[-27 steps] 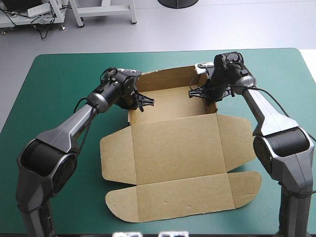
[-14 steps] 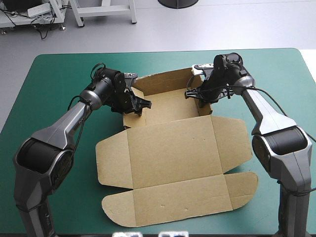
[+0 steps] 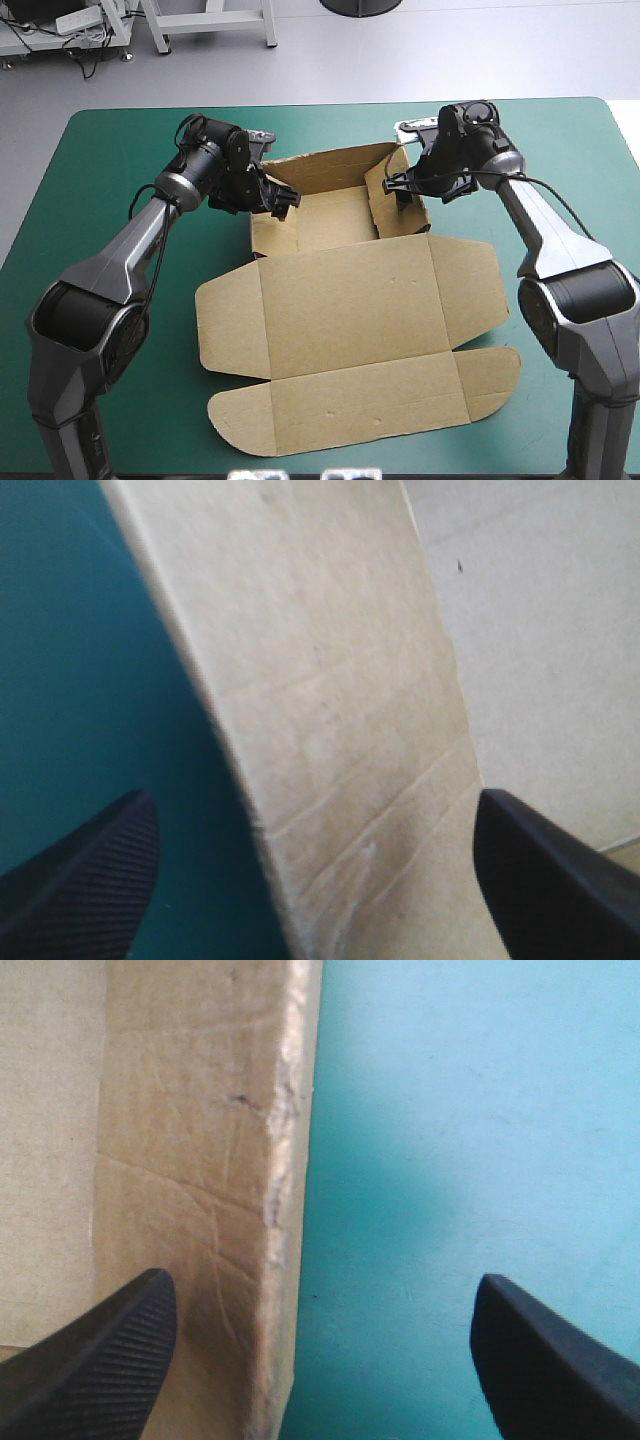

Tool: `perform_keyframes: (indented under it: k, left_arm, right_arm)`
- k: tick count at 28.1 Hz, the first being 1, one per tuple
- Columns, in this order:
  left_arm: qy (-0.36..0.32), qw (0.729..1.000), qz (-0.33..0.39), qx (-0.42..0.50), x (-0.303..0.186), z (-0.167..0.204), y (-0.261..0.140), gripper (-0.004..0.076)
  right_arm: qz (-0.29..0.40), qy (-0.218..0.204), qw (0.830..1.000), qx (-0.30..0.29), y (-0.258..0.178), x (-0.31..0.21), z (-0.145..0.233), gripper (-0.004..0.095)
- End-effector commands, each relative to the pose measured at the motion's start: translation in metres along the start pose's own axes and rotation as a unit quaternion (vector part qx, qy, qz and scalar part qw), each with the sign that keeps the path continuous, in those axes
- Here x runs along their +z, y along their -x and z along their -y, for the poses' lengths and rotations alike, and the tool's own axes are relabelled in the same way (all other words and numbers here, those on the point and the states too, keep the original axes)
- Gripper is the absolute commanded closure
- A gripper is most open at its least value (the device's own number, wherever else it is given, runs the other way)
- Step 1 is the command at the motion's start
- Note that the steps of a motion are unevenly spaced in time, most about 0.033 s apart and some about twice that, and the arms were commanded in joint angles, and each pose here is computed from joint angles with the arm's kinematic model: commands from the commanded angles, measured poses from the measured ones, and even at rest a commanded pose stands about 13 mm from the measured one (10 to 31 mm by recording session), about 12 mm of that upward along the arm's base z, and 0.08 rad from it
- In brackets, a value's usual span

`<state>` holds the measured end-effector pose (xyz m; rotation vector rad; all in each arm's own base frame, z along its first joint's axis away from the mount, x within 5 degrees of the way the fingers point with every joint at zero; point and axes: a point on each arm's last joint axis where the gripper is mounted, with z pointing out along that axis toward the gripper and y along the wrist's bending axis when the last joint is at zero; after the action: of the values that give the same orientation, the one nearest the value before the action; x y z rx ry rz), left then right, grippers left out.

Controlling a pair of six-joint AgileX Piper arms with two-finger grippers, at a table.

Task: Fold the box

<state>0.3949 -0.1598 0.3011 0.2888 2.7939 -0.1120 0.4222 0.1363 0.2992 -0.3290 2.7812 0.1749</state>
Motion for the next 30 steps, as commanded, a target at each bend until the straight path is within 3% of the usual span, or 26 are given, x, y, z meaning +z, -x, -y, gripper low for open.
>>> perform_keyframes:
  k: [1,5,8,11,17,22,30]
  left_arm:
    - [0.018,0.996,0.088,0.009,-0.064,-0.005,0.012,0.0115]
    - [0.023,0.989,0.138,0.047,-0.105,-0.004,0.02,0.0127]
    - [0.022,0.98,0.184,0.068,-0.14,-0.002,0.015,0.0195]
    - [0.015,0.967,0.226,0.115,-0.189,-0.004,-0.01,0.0442]
    - [0.026,0.956,0.248,0.154,-0.234,-0.017,-0.064,0.0719]
    - [0.031,0.96,0.229,0.159,-0.24,-0.028,-0.117,0.0731]
    - [0.043,0.974,0.162,0.15,-0.206,-0.046,-0.197,0.0731]
  right_arm:
    - [0.07,-0.016,0.997,-0.002,-0.002,-0.067,0.004,0.0156]
    - [0.107,-0.002,0.994,0.009,-0.004,-0.097,0.0,0.0157]
    - [0.132,0.035,0.991,0.001,-0.004,-0.115,-0.007,0.0158]
    - [0.142,0.064,0.988,-0.016,-0.004,-0.123,-0.013,0.0158]
    - [0.133,0.054,0.989,-0.022,0.001,-0.11,-0.012,0.0158]
    - [0.106,0.061,0.992,-0.017,0.006,-0.086,-0.012,0.0158]
    - [0.06,0.058,0.996,-0.012,0.013,-0.041,-0.009,0.0166]
